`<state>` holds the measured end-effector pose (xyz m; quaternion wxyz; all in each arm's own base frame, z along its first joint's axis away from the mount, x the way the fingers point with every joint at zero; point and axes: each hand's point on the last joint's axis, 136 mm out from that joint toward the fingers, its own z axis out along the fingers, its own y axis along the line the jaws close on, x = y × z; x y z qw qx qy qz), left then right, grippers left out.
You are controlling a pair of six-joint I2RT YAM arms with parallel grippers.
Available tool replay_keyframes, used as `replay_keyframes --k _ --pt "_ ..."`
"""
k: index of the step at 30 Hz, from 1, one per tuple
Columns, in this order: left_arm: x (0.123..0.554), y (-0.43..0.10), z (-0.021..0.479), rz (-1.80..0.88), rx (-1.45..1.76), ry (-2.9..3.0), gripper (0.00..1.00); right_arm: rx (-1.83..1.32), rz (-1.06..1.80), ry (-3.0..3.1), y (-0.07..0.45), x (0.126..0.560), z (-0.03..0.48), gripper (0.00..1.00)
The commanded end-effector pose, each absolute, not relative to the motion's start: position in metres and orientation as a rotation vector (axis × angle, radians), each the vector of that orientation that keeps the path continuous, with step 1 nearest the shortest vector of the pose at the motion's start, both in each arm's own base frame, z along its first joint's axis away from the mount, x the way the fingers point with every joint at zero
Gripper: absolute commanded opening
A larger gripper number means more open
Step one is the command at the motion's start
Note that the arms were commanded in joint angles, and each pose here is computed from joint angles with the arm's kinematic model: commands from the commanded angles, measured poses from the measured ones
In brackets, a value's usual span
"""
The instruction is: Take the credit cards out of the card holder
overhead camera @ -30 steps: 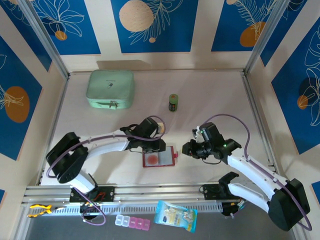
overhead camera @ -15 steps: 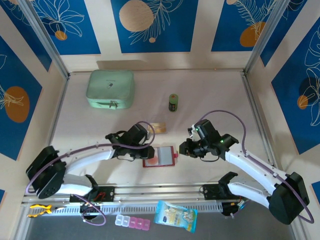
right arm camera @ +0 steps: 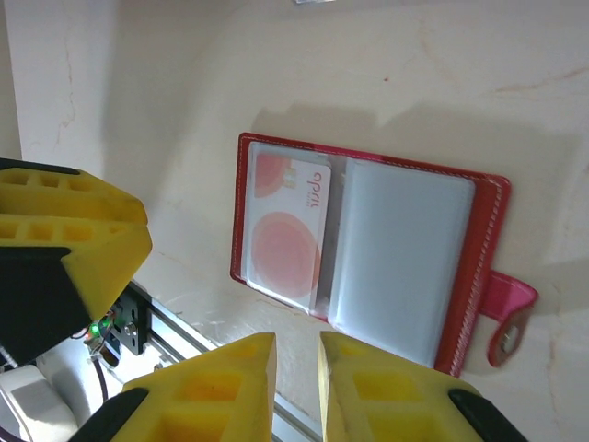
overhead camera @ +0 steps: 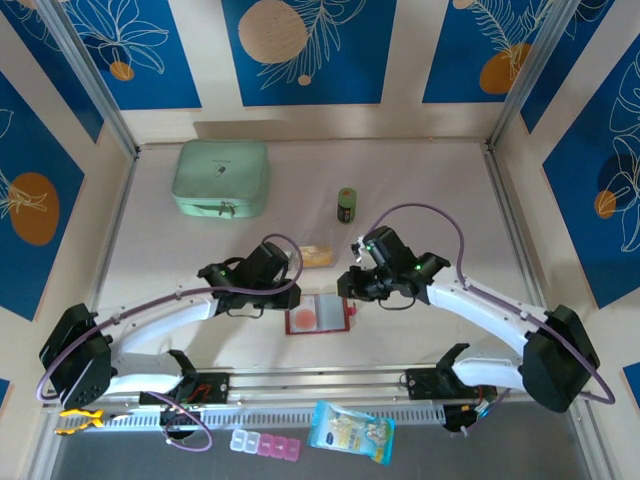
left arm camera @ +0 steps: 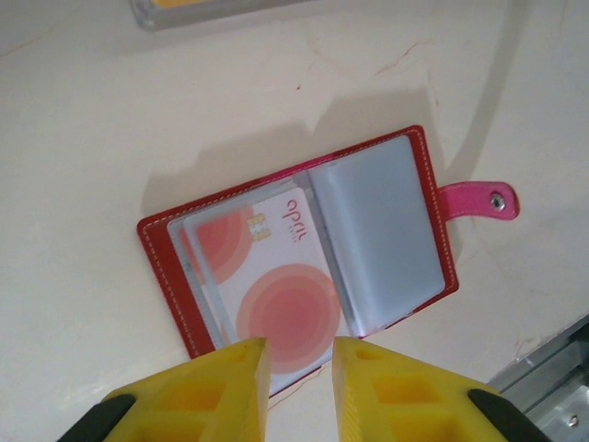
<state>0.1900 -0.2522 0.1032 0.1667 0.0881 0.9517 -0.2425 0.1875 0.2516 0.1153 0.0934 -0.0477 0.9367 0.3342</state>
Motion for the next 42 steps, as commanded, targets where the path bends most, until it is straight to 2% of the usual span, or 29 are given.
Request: replay_keyframes --k 1,3,7,12,17,20,29,37,42 --pt "0.191 -0.256 0.104 -0.784 0.178 2.673 0.24 -0.187 0.992 2.806 0.264 0.183 0.11 0.2" --pt "0.187 -0.251 0.101 -0.779 0.185 2.675 0.25 -0.182 0.961 2.85 0.266 0.178 0.1 0.2" --pt "0.186 -0.226 0.094 -0.601 0.182 2.716 0.25 -0.148 0.927 2.917 0.27 0.168 0.078 0.2" --pt "0.179 -0.23 0.086 -0.7 0.123 2.711 0.25 -0.12 1.0 2.941 0.283 0.161 0.062 0.2" --pt "0.182 -0.231 0.086 -0.71 0.111 2.704 0.25 -0.148 0.977 2.976 0.295 0.16 0.058 0.2" --pt "0.182 -0.221 0.078 -0.629 0.084 2.755 0.24 -0.147 0.998 3.006 0.304 0.158 0.055 0.2" --pt "0.173 -0.259 0.058 -0.943 -0.027 2.795 0.15 -0.152 0.998 2.993 0.318 0.168 0.057 0.2" --pt "0.171 -0.246 0.052 -0.844 -0.049 2.823 0.15 -0.124 1.001 2.997 0.325 0.179 0.053 0.2" --pt "0.171 -0.261 0.052 -0.958 -0.063 2.808 0.14 -0.123 0.98 3.019 0.326 0.181 0.047 0.2"
